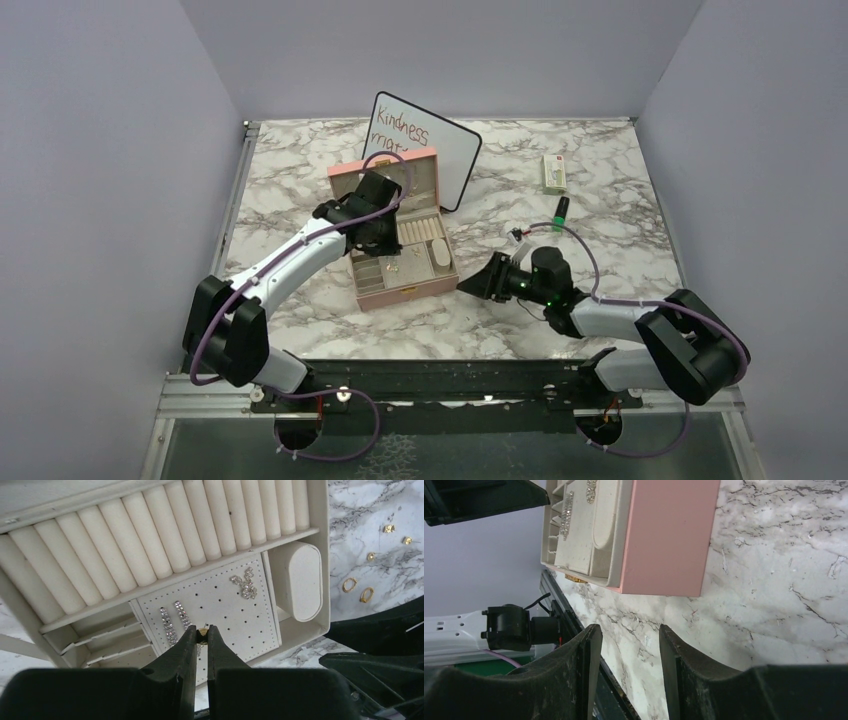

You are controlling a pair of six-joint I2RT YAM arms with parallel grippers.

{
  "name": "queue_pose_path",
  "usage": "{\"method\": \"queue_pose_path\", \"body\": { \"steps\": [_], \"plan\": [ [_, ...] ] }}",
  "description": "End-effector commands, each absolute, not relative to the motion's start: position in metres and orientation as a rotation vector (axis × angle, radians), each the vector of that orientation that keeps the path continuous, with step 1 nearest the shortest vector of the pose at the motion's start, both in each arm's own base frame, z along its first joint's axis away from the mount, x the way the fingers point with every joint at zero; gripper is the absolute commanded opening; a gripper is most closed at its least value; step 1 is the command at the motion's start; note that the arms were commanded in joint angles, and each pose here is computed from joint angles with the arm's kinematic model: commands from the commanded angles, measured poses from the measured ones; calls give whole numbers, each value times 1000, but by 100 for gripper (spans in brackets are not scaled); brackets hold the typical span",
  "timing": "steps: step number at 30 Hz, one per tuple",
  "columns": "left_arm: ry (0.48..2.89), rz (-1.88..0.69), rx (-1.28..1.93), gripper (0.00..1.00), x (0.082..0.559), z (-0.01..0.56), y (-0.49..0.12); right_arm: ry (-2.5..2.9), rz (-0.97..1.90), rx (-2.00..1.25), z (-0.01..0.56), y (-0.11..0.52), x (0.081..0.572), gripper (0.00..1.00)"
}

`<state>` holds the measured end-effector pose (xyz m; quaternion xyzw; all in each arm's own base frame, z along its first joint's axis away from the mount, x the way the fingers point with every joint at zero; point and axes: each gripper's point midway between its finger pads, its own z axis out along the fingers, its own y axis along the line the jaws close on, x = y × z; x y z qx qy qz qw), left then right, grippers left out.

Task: Organize the mixed jewelry

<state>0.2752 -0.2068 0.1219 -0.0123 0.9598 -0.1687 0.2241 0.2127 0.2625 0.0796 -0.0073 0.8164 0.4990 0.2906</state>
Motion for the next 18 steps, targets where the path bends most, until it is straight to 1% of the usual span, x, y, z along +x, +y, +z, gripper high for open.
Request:
{"method": "queue_pose_path", "body": {
  "steps": [1,11,18],
  "plan": [
    [2613,-365,-64,8,288,129,-197,2085,1349,-38,90,264,217,50],
    [2617,-343,-56,8,296,126,-200,2044,1359,-22,91,260,214,50],
    [2607,-372,-47,8,298,125,-206,2004,1400,-21,91,258,206,51]
  ]
}}
